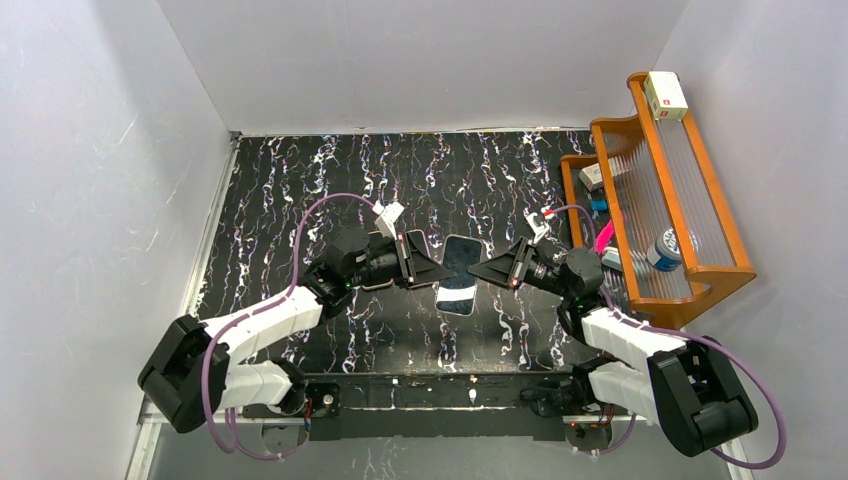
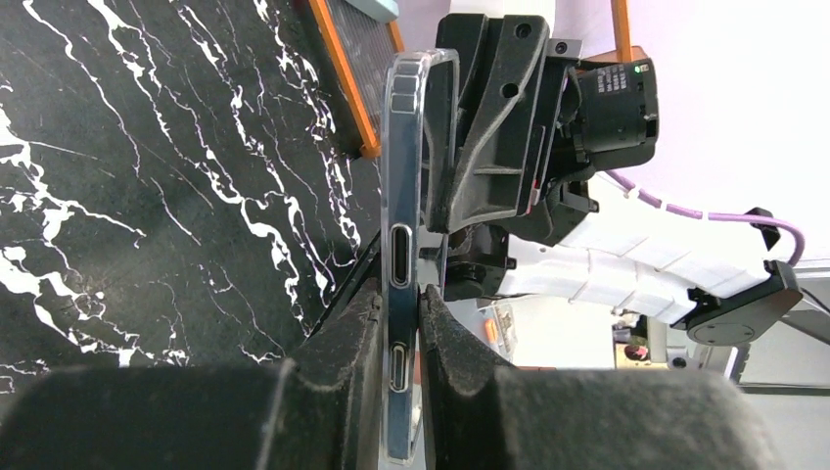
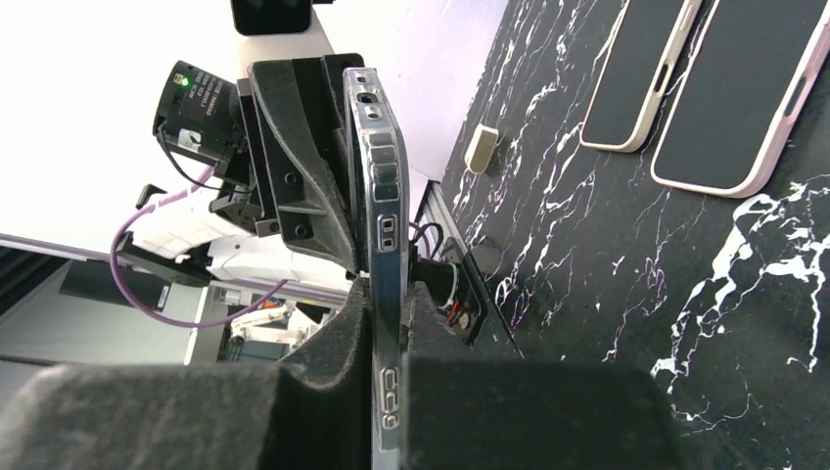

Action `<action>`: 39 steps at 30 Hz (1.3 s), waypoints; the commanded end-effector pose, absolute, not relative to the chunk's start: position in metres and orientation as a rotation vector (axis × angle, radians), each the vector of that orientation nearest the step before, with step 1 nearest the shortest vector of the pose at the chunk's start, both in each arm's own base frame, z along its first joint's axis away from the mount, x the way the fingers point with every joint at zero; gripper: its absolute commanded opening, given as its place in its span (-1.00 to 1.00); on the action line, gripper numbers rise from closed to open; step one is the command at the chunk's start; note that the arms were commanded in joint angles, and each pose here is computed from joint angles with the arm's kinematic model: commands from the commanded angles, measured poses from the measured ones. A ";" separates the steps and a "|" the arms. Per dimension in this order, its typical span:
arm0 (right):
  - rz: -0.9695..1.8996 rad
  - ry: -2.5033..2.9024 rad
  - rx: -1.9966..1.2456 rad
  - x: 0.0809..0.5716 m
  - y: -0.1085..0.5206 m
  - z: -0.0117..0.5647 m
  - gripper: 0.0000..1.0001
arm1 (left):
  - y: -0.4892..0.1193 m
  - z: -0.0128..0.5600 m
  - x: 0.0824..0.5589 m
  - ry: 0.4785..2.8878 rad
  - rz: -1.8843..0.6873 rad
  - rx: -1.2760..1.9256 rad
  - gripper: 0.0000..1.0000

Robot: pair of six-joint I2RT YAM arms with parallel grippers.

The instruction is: Put the phone into the phone case

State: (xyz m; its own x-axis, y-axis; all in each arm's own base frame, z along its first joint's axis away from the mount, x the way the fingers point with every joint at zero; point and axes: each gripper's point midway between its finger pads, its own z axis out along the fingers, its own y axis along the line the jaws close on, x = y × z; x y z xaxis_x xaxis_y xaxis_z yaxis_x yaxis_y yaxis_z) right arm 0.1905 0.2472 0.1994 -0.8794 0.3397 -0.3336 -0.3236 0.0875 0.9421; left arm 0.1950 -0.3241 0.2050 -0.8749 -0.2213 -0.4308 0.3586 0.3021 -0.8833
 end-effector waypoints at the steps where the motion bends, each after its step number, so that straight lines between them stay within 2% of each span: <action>1: 1.888 1.801 -0.118 0.179 0.250 0.219 -0.97 | -0.327 0.210 0.211 2.043 -1.575 0.092 -1.00; 5: 1.888 1.783 -0.096 0.183 0.250 0.223 -0.97 | -0.322 0.202 0.208 2.072 -1.546 0.086 -0.95; 7: 1.873 1.778 -0.096 0.187 0.251 0.226 -0.97 | -0.315 0.194 0.209 2.103 -1.467 0.090 -0.69; 10: 1.832 1.801 -0.118 0.193 0.253 0.228 -0.97 | -0.299 0.185 0.213 2.165 -1.293 0.112 -0.16; 13: 1.760 1.862 -0.115 0.201 0.254 0.220 -0.97 | -0.277 0.180 0.218 2.207 -1.089 0.146 0.19; 15: 1.698 1.916 -0.115 0.210 0.254 0.214 -0.97 | -0.258 0.177 0.220 2.228 -0.940 0.194 0.53; 18: 1.617 1.999 -0.133 0.221 0.256 0.204 -0.97 | -0.235 0.178 0.221 2.235 -0.776 0.244 0.89; 19: 1.587 2.025 -0.139 0.226 0.256 0.201 -0.97 | -0.228 0.179 0.221 2.237 -0.733 0.259 0.96; 31: 1.206 2.390 -0.208 0.289 0.256 0.145 -0.97 | -0.171 0.174 0.220 2.225 -0.371 0.399 0.96; 39: 1.005 2.586 -0.237 0.333 0.246 0.107 -0.97 | -0.167 0.176 0.217 2.214 -0.367 0.402 0.96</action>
State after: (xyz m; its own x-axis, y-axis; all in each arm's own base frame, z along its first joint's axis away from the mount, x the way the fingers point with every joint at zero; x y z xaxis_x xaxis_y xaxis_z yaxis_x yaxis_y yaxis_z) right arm 0.3176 0.2548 0.1114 -0.9206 0.0388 -0.3886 -0.2563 0.6908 0.6761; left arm 0.2195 -0.1760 0.1722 -0.6173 0.1361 -0.7749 0.3997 0.9026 -0.1599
